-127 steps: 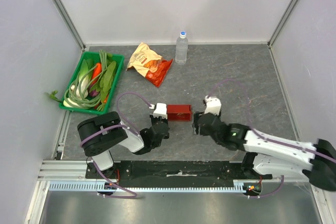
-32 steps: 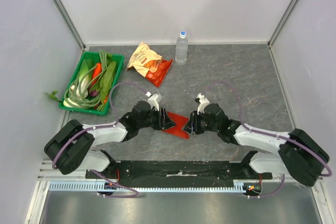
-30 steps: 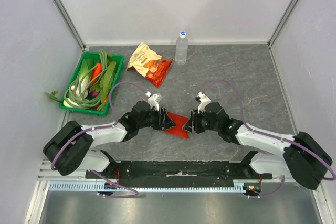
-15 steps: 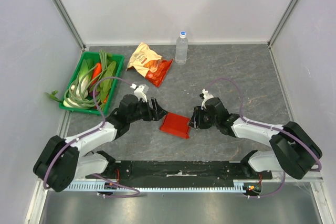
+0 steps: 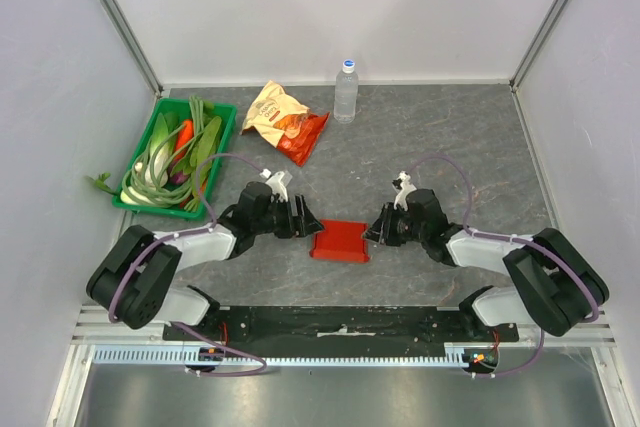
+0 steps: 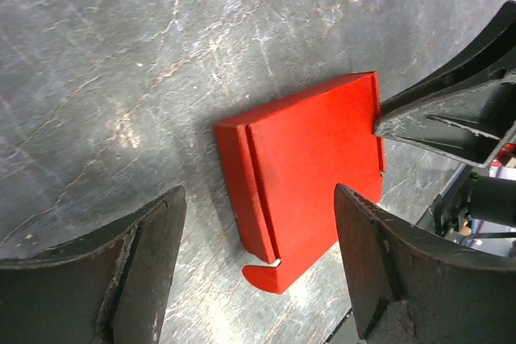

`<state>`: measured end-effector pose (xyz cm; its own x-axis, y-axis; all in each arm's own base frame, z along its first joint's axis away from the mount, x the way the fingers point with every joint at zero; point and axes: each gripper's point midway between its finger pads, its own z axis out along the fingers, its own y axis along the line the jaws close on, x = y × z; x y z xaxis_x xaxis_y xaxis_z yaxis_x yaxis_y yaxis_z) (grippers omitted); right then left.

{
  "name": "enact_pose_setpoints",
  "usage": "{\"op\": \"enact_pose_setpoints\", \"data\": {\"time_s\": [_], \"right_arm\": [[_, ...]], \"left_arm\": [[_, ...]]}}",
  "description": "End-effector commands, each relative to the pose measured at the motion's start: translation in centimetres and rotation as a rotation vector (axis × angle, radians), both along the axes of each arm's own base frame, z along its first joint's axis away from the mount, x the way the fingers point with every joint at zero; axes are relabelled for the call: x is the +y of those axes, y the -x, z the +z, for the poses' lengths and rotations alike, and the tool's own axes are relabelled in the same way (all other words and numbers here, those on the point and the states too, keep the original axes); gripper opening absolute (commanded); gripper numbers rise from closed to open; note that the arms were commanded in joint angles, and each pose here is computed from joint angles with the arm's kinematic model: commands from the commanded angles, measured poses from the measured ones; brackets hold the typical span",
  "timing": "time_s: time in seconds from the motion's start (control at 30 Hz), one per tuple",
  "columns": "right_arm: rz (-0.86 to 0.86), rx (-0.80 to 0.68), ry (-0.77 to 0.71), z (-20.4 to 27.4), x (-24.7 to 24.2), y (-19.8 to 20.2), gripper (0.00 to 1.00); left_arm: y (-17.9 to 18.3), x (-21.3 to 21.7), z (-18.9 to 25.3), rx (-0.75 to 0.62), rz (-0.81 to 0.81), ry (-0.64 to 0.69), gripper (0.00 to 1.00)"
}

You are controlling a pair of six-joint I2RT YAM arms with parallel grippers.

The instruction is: Fold the paper box

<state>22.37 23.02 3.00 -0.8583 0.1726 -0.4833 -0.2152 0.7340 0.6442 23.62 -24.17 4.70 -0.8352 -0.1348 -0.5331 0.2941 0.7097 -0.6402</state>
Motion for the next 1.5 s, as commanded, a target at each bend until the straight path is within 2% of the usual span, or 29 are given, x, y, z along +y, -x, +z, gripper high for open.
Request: {"op": "enact_pose_setpoints", "data": {"time_s": [0.0, 0.1, 0.4, 0.5, 0.67, 0.7, 0.73, 0.8, 0.87, 0.9, 0.93, 0.97, 1.0, 1.03, 1.07, 1.1, 1.13, 1.17, 1.2, 1.23, 1.27, 1.33, 1.47], "right_arm": [[-0.032, 0.071, 0.031, -2.7, -1.9, 1.4, 0.23], [-0.064, 0.108, -0.002, -3.4, -2.6, 1.7, 0.19], [-0.073, 0.124, -0.030, -3.5, -2.7, 1.8, 0.18], [-0.070, 0.125, -0.026, -3.5, -2.6, 1.7, 0.18], [-0.064, 0.094, -0.024, -3.0, -2.4, 0.9, 0.20], [-0.058, 0.090, -0.024, -2.8, -2.4, 0.8, 0.22], [-0.053, 0.069, -0.020, -2.3, -2.2, 0.3, 0.23], [-0.027, 0.052, 0.029, -2.0, -2.4, 0.4, 0.29], [-0.006, -0.004, 0.121, -0.4, -2.5, 0.1, 0.36], [0.015, -0.067, 0.202, 0.3, -2.9, -0.3, 0.53], [0.031, -0.127, 0.313, 1.6, -2.9, -0.3, 0.62], [0.021, -0.214, 0.359, 3.7, -3.1, -0.7, 0.70], [0.082, -0.288, 0.416, 4.8, -2.2, 0.0, 0.83], [0.074, -0.361, 0.459, 6.8, -2.0, -0.7, 0.86], [0.103, -0.418, 0.474, 7.9, -1.4, -0.5, 0.88], [0.234, -0.506, 0.510, 8.5, 0.4, 0.9, 0.91], [0.292, -0.564, 0.513, 9.8, 1.8, 1.5, 0.91], [0.301, -0.626, 0.589, 10.1, 2.1, 1.6, 0.91], [0.399, -0.704, 0.608, 10.5, 4.0, 3.8, 0.92], [0.461, -0.778, 0.660, 10.8, 4.8, 4.4, 0.93], [0.456, -0.836, 0.704, 11.1, 5.0, 4.6, 0.93], [0.552, -0.935, 0.727, 11.0, 6.7, 7.0, 0.93], [0.566, -1.064, 0.883, 11.3, 7.3, 7.7, 0.92]], "left_arm": [[0.4, -1.8, 0.6, 0.048, -0.044, 0.113, 0.80], [0.6, -2.4, 0.2, 0.096, -0.054, 0.142, 0.77], [1.8, -3.3, 0.4, 0.166, -0.055, 0.208, 0.73], [2.5, -4.6, 0.8, 0.198, -0.096, 0.256, 0.69], [3.3, -5.3, 1.5, 0.222, -0.109, 0.326, 0.52], [3.2, -5.2, 1.5, 0.224, -0.100, 0.325, 0.51], [3.2, -5.1, 1.5, 0.227, -0.092, 0.320, 0.44], [3.0, -4.8, 1.8, 0.221, -0.071, 0.308, 0.40], [2.9, -4.4, 1.9, 0.241, -0.051, 0.301, 0.38], [2.9, -4.3, 2.4, 0.251, -0.042, 0.312, 0.37], [2.6, -4.3, 2.8, 0.256, -0.036, 0.315, 0.36], [2.7, -3.8, 2.6, 0.291, -0.022, 0.303, 0.36], [2.6, -3.6, 3.1, 0.302, -0.010, 0.310, 0.36], [2.5, -3.4, 3.3, 0.321, 0.007, 0.312, 0.36], [2.3, -2.9, 3.5, 0.351, 0.031, 0.324, 0.35], [2.6, -2.6, 3.4, 0.391, 0.052, 0.322, 0.34], [2.5, -2.4, 4.0, 0.404, 0.065, 0.336, 0.34], [2.4, -2.0, 4.4, 0.442, 0.091, 0.355, 0.33], [2.9, -1.7, 4.1, 0.493, 0.112, 0.345, 0.34], [3.0, -1.6, 4.7, 0.502, 0.114, 0.358, 0.35], [3.2, -1.4, 5.1, 0.536, 0.117, 0.383, 0.35], [3.7, -1.2, 5.6, 0.574, 0.121, 0.414, 0.34], [4.8, -0.8, 7.5, 0.650, 0.106, 0.510, 0.33]]}}
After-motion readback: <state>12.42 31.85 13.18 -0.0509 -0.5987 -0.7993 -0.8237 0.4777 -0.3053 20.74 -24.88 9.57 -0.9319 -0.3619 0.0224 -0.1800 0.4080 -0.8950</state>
